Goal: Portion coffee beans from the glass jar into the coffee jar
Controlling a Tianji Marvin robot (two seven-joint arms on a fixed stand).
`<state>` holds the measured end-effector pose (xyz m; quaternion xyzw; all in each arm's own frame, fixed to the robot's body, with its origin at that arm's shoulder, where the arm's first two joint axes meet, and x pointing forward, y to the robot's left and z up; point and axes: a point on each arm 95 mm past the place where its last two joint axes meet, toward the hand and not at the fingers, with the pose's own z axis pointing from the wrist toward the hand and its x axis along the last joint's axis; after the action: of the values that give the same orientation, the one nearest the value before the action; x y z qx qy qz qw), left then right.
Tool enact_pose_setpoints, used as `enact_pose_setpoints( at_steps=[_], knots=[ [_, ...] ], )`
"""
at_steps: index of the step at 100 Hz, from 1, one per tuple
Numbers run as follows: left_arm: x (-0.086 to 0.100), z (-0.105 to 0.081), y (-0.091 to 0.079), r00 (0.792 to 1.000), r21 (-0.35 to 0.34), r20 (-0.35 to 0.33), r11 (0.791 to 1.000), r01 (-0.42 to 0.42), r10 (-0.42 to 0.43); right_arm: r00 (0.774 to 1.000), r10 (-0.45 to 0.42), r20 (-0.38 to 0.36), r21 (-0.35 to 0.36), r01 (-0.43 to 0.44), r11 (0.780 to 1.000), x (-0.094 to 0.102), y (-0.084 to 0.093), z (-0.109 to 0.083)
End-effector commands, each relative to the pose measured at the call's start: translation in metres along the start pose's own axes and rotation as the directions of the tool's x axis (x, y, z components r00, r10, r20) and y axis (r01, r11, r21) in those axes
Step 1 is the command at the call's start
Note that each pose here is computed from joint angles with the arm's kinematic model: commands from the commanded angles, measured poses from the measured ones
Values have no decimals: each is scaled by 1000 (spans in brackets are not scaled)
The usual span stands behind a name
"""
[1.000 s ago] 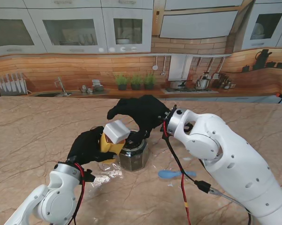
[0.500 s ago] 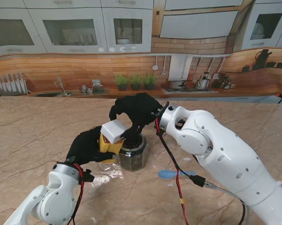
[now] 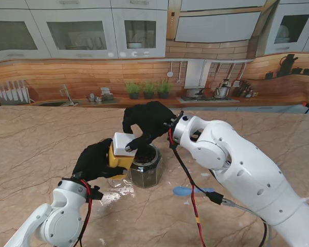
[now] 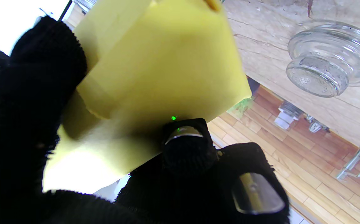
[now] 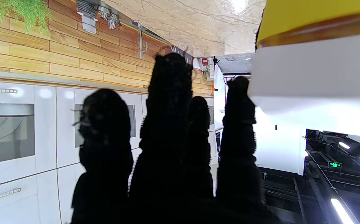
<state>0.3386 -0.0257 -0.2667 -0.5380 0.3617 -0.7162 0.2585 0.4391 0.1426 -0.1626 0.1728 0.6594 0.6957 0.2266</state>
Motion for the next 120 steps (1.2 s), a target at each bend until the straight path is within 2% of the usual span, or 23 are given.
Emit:
enact_pose_setpoints(
  at_steps=[1,23,45,62,76,89,97,120],
  knots=[
    [2,-2,2,1000,-2,0,1000,10,-10,1000,2,-8,-15,-2,1000,5,7,-3],
    [1,-2,2,1000,-1,2,1000,7,-7,998,-55,17,-17,55,998,0,20,-22],
    [1,-2,2,1000,-1,-1,1000,6,-6,986,-153,-62,40,155,987,-9,20,-34],
    [1,-2,2,1000,-5,-3,1000,5,-5,974,-196,-114,3,198,980,-11,14,-27],
    [1,-2,3,1000,-8,-4,1000,4,-4,971,-184,-154,-31,182,983,-8,8,-17],
    [1,-2,3,1000,-8,-3,1000,4,-4,971,-145,-189,-29,142,989,-2,4,-9],
    [1,-2,2,1000,-8,-4,1000,4,-4,966,-150,-211,-36,146,989,1,5,-6],
    [1,-2,2,1000,-5,-5,1000,4,-4,966,-130,-224,-55,120,991,5,4,2]
  ],
)
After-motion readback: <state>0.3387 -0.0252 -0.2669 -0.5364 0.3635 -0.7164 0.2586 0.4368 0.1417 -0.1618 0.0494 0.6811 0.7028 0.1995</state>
